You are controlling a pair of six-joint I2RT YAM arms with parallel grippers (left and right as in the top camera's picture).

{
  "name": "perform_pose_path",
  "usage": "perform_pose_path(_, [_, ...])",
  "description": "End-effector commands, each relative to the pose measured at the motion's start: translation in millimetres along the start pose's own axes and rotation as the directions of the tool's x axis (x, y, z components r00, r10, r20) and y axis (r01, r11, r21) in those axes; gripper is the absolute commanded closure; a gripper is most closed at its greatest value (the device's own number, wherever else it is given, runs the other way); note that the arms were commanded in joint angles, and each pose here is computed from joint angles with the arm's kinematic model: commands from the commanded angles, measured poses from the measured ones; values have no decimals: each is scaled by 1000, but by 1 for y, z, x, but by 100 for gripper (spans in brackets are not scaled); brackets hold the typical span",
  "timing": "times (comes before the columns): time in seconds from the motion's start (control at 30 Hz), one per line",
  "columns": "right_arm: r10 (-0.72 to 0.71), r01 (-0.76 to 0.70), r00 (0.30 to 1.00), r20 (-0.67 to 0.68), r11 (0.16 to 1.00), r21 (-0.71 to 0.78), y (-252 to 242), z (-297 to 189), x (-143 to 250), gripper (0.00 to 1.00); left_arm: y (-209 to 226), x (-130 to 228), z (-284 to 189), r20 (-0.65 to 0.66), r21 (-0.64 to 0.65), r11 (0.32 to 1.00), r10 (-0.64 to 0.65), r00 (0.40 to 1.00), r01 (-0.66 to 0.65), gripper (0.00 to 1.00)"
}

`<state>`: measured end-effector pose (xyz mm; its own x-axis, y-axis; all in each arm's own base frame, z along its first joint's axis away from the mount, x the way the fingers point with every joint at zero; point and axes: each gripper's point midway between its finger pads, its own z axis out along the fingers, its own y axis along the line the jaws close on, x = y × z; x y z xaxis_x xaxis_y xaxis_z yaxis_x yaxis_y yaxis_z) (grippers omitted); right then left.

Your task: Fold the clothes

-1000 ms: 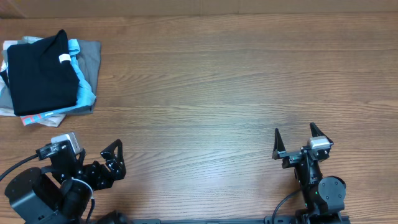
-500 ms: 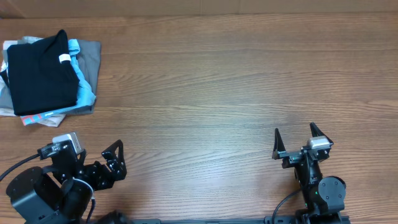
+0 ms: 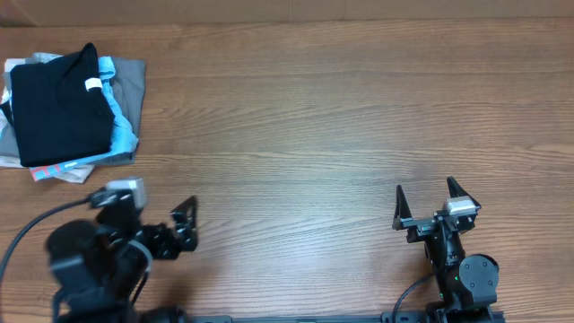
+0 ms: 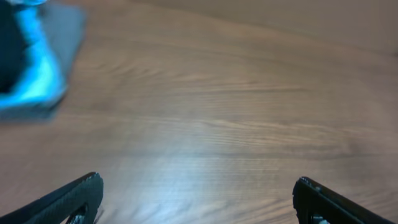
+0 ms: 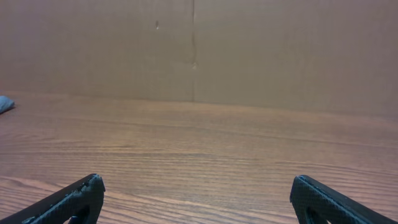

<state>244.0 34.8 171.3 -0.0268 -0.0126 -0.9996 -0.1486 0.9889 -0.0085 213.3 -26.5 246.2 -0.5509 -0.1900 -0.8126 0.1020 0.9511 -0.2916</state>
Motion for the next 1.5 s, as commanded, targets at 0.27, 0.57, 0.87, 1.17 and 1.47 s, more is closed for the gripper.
perform_pose_path(0.27, [-3,3,1000,4,1000,-5,1,0,2,0,0,20,87,318,-27,981,191,928,-193,0])
perform_pose_path(0.57, [-3,3,1000,4,1000,-5,1,0,2,0,15,34,73,442,-97,971,239,865,-219,0])
perform_pose_path(0.87, [-3,3,1000,4,1000,-5,1,0,2,0,16,42,66,503,-110,963,267,822,-246,0])
perform_pose_path(1.17, [-3,3,1000,4,1000,-6,1,0,2,0,25,58,73,438,-129,963,270,858,-237,0])
perform_pose_path(1.47, [-3,3,1000,4,1000,-5,1,0,2,0,35,55,70,443,-165,962,268,855,-217,0])
